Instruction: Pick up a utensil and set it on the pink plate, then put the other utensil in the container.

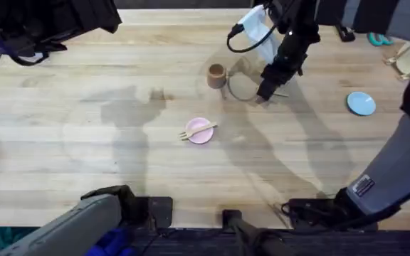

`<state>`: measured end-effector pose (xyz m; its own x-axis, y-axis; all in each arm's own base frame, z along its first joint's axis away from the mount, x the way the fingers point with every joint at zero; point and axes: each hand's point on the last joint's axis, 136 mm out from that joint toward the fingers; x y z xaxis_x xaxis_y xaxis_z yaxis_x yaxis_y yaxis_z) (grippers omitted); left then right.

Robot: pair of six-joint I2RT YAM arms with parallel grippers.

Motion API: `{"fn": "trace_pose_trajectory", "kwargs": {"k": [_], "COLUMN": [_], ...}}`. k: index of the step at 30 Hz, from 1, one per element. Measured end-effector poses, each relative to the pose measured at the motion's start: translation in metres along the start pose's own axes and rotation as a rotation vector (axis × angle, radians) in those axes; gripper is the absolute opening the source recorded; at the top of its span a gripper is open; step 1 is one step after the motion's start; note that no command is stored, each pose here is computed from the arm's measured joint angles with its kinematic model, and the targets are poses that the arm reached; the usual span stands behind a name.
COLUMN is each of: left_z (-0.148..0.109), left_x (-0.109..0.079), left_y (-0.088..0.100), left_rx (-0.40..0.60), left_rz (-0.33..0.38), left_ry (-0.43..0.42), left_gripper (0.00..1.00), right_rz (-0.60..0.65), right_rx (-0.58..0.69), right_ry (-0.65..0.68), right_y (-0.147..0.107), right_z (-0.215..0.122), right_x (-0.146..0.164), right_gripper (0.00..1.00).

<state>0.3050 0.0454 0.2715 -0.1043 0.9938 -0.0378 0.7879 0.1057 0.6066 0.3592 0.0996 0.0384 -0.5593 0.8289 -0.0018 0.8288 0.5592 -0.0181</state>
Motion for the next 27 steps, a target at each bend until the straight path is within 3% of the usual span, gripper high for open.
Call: {"fn": "trace_pose_trajectory", "kwargs": {"k": [1,3,8,23,27], "left_z": [0.0,0.0,0.0,0.0,0.0], "left_x": [0.0,0.0,0.0,0.0,0.0], "left_y": [0.0,0.0,0.0,-0.007,0.0], "left_rx": [0.0,0.0,0.0,0.028,-0.001], "left_rz": [0.0,0.0,0.0,-0.002,0.0], "left_ry": [0.0,0.0,0.0,-0.001,0.0], "left_gripper": [0.993,0.993,0.993,0.993,0.993], "right_rz": [0.0,0.005,0.018,0.024,0.024], "right_rx": [-0.001,-0.001,0.0,-0.022,-0.045], "right_ry": [0.001,0.003,0.007,0.0,-0.007], "right_y": [0.001,0.001,0.002,0.007,0.012], "right_z": [0.0,0.0,0.0,-0.001,-0.003], "right_x": [0.002,0.004,0.007,0.006,0.004], "right_gripper": [0.481,0.322,0.06,0.033,0.033]}}
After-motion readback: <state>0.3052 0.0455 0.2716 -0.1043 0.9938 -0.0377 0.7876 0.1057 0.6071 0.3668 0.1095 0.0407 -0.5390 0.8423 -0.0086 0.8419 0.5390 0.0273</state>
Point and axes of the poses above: each hand's point on the last joint's axis, 136 mm out from that joint toward the fingers, its own z axis out along the fingers, its own x axis along the line the jaws close on, y = z × x, and after that the axes turned 14 degrees about z, right-handed
